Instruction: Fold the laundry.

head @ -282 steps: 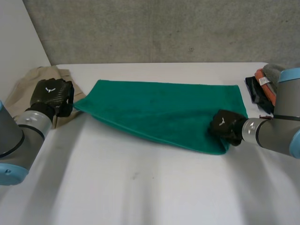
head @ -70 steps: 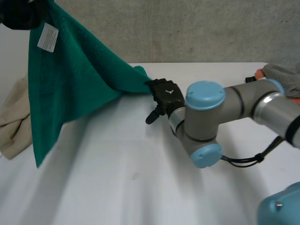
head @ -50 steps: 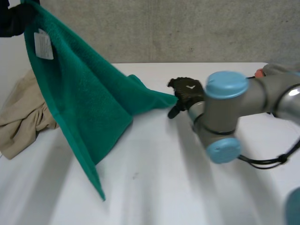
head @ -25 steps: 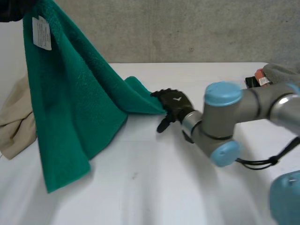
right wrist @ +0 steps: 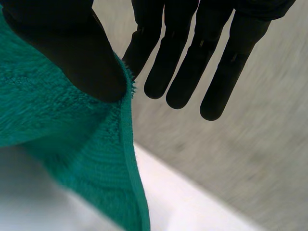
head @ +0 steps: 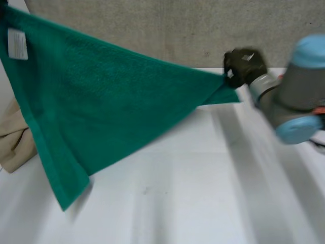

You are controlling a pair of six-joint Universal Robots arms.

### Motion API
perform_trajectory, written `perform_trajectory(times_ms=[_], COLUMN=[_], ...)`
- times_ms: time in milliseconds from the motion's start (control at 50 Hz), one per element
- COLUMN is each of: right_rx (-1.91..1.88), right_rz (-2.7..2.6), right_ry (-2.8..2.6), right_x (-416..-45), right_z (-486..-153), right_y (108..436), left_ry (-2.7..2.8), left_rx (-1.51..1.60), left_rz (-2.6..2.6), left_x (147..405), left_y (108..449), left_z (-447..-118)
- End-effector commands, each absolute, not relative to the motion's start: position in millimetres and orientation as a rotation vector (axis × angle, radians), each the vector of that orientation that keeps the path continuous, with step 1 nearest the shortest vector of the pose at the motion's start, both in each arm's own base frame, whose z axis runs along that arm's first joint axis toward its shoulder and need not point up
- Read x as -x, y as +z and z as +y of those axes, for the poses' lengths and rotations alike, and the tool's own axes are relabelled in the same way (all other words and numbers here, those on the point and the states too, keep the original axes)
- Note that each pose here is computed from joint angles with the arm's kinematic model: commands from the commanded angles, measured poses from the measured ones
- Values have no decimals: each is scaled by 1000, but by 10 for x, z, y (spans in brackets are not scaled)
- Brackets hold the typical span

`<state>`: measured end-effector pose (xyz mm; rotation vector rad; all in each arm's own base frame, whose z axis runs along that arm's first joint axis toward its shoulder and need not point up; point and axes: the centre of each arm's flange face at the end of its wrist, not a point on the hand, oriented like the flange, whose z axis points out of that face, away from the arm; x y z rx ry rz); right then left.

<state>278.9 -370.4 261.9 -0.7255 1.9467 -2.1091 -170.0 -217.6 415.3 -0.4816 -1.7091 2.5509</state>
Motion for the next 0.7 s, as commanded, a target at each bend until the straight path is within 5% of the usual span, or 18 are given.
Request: perform_trajectory(times_ms=[20, 160, 400, 480, 580, 700], right_rx=[992, 1204, 1353, 1241, 930, 689], right_rz=[1770, 1983, 2244, 2136, 1751, 1289], right_ry=[-2326, -2178, -1894, -2150, -2678, -2997], right_x=[-2446, -2294, -2337, -2451, -2505, -2465], right_z=[-3098, -2895, -3482, -3872, -4256, -4238], right_y=[3609, 3584, 2682, 2723, 3367, 4036], left_ry=[2366, 2177, 2009, 2237, 2663, 2921], left_rx=[446, 424, 619, 619, 486, 348], left_rz=[-1923, -2127, -2261, -2095, -1657, -1223], left_x=[1501, 1504, 1841, 2029, 2150, 2152], left_y=[3691, 3175, 2475, 2740, 3516, 4251], left_z=[-2568, -2891, -3558, -3908, -4294, -4273])
